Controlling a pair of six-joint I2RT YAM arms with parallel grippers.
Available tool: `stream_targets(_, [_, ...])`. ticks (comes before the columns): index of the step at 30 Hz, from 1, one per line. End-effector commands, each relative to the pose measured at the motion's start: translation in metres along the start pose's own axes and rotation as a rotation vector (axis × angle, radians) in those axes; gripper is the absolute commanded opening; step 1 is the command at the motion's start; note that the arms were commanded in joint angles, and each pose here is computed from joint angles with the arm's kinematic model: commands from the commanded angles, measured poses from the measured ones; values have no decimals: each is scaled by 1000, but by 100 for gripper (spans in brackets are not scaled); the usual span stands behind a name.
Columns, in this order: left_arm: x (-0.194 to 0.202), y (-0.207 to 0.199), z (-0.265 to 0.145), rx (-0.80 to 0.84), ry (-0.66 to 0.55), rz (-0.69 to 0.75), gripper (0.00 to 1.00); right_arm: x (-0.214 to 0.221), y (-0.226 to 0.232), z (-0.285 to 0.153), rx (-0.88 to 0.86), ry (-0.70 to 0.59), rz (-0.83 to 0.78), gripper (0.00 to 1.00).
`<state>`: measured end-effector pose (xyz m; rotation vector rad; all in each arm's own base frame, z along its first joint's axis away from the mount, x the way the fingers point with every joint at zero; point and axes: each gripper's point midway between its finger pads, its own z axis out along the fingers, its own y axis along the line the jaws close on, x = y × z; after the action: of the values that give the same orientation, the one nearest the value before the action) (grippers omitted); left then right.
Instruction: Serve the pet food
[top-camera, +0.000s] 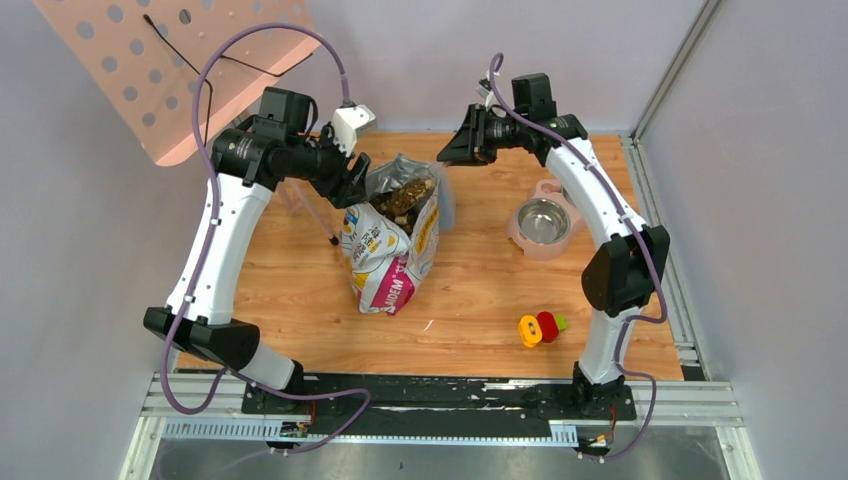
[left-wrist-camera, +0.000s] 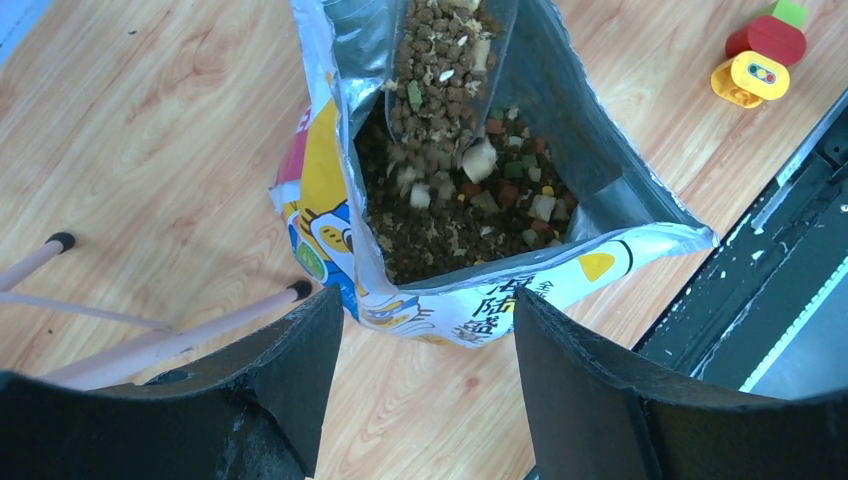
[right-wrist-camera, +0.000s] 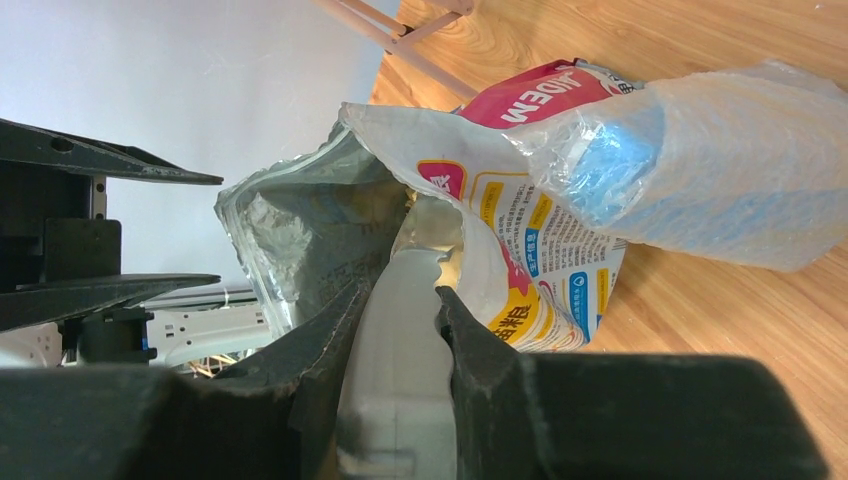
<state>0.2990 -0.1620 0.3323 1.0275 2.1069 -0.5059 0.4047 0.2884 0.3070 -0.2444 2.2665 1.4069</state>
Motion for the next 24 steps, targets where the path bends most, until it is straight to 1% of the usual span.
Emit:
stream_targets(1, [-13, -7, -7, 20, -47, 35, 71, -17, 25, -16, 5, -87, -98, 0])
stream_targets(9, [-9, -9, -7, 26, -41, 40, 71, -10, 27, -16, -28, -56, -38, 0])
stream_targets(16, [-3, -10, -9, 33, -15, 76, 71, -5, 38, -31, -200, 17, 94, 0])
stream_targets(21, [11, -6, -11, 16, 44, 121, 71, -4, 34, -44, -293, 74, 176, 0])
stream_targets(24, [20, -5, -9, 12, 72, 121, 70, -7, 29, -53, -338, 90, 238, 0])
